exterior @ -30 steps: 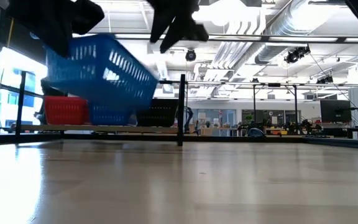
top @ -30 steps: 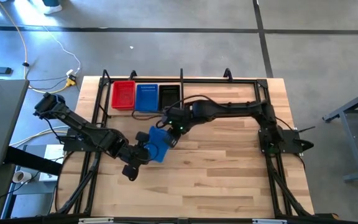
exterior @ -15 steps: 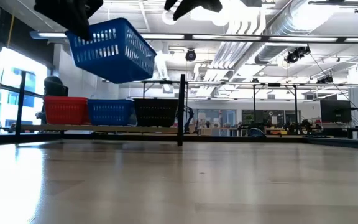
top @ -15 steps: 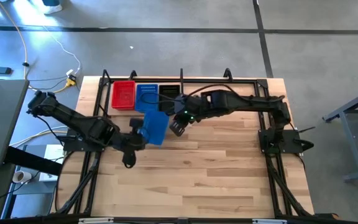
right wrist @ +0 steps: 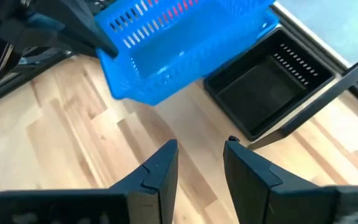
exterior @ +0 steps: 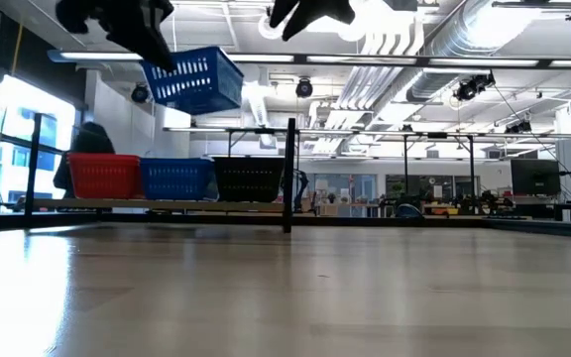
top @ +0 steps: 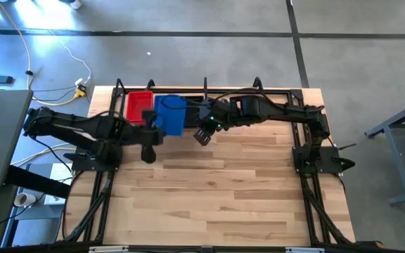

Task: Stack baskets on shelf by color
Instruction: Stack the blue bin on the other blue bin

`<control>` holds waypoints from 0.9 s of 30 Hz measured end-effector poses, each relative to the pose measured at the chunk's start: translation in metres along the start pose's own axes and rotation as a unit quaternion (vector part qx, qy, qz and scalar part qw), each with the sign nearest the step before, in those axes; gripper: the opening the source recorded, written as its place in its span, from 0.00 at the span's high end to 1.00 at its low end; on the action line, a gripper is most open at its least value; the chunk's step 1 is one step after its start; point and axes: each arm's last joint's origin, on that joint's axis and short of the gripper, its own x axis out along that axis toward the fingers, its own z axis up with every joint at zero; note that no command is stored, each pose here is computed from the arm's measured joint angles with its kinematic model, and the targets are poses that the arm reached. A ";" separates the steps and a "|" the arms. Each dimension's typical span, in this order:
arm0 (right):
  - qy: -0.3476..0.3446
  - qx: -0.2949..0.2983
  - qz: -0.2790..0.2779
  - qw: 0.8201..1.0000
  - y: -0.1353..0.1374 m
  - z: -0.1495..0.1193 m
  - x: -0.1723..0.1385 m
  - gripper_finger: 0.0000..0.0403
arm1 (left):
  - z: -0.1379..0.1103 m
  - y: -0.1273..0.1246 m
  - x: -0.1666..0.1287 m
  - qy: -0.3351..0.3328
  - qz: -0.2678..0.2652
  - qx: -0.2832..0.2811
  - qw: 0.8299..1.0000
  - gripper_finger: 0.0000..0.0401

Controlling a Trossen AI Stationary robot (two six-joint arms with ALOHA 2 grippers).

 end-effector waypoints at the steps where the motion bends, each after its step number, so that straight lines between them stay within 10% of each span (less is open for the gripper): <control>1: -0.001 0.001 -0.003 1.000 -0.003 0.002 0.001 0.72 | -0.001 0.004 0.001 0.005 0.006 0.002 1.000 1.00; 27: 0.006 0.004 -0.019 1.000 -0.065 0.030 0.013 0.72 | -0.043 0.084 0.064 0.130 -0.025 -0.038 0.991 1.00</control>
